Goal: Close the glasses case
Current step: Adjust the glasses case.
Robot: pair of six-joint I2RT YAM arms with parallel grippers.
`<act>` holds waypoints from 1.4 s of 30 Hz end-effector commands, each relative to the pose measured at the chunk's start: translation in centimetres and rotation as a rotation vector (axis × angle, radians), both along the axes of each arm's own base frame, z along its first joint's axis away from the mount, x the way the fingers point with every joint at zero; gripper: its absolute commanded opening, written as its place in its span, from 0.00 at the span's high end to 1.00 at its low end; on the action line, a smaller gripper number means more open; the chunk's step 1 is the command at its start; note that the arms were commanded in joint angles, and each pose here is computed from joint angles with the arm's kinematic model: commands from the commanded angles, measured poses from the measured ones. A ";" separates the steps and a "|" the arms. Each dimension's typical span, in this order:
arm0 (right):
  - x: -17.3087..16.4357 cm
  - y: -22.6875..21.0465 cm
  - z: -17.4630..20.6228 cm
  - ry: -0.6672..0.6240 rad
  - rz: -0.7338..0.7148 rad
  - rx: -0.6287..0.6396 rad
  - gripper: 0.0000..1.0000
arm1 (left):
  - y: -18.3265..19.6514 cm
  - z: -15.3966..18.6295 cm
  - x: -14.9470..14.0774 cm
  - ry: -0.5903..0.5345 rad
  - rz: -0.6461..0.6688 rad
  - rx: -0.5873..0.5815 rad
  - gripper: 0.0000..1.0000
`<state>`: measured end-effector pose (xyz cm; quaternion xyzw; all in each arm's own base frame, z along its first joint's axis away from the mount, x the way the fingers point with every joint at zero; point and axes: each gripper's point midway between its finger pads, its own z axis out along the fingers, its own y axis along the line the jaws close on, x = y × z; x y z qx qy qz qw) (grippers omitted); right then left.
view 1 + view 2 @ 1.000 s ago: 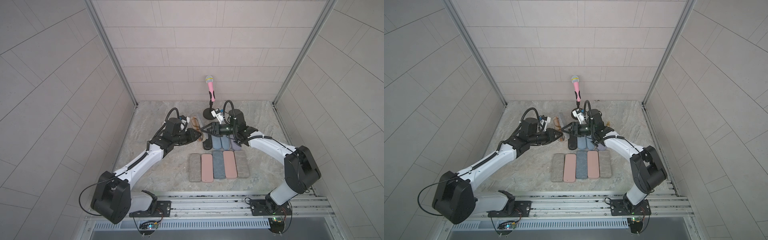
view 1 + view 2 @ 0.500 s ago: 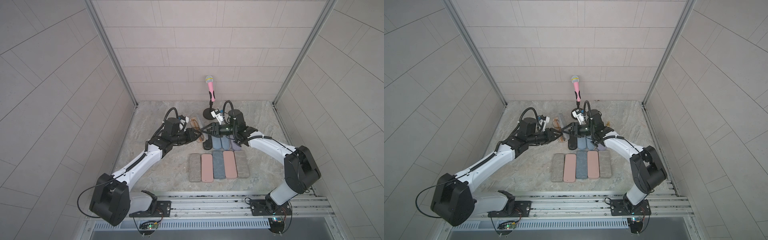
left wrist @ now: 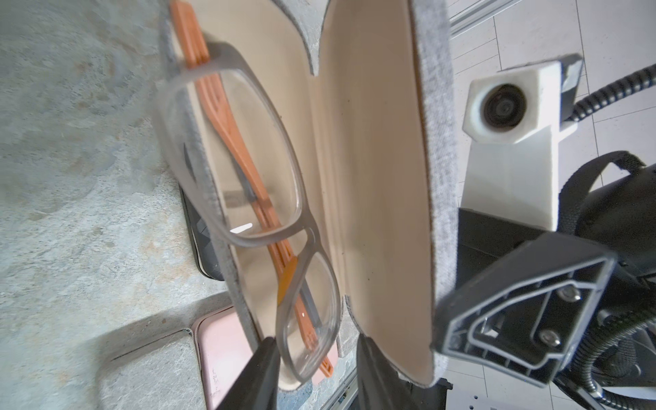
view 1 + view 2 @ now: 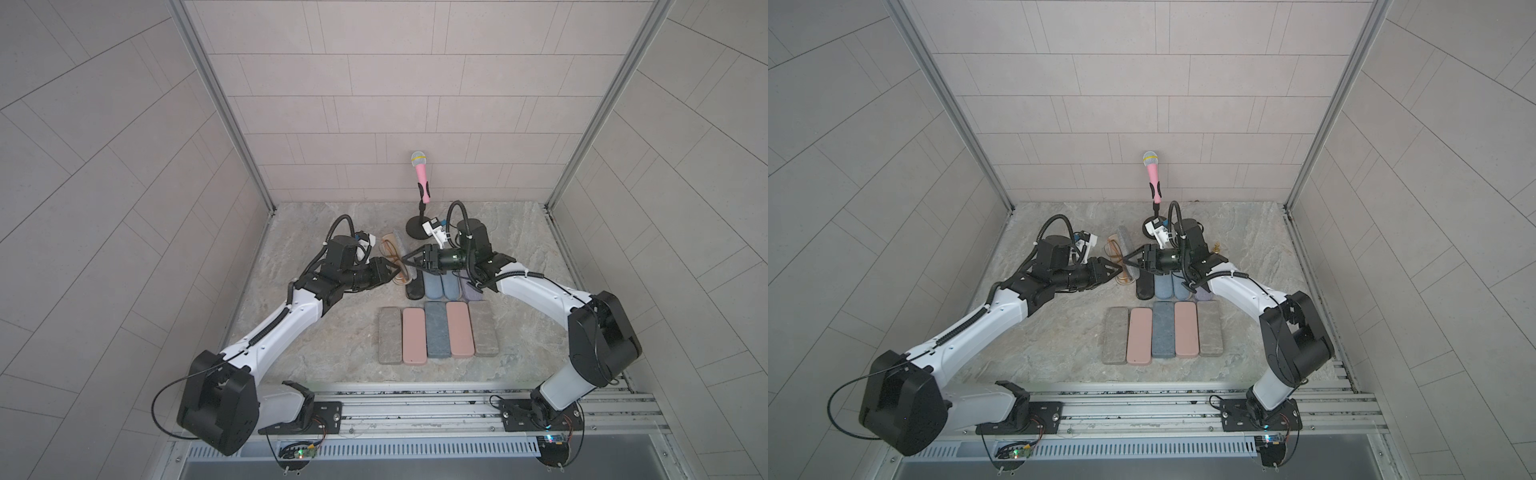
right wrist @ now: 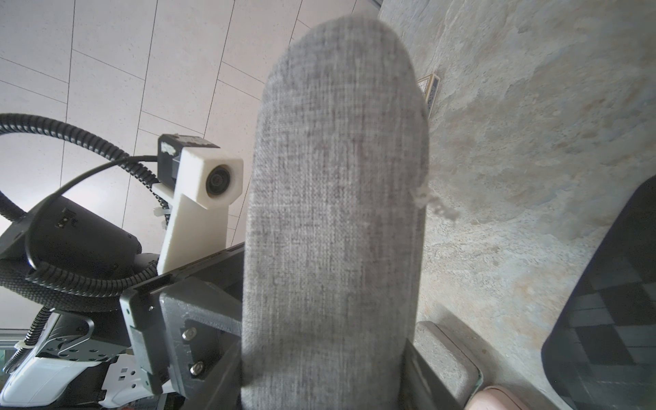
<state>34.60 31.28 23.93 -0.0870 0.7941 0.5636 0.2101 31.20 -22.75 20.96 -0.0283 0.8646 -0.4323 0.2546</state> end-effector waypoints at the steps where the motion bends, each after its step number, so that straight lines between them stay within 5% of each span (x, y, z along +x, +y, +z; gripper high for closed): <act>1: 0.2 0.0 3.7 -0.101 0.019 0.070 0.79 | 2.0 -1.3 0.1 0.024 0.051 0.091 0.57; 42: -1.0 1.1 2.5 -0.081 0.061 0.063 0.79 | 2.9 2.6 1.9 -0.049 0.088 0.029 0.57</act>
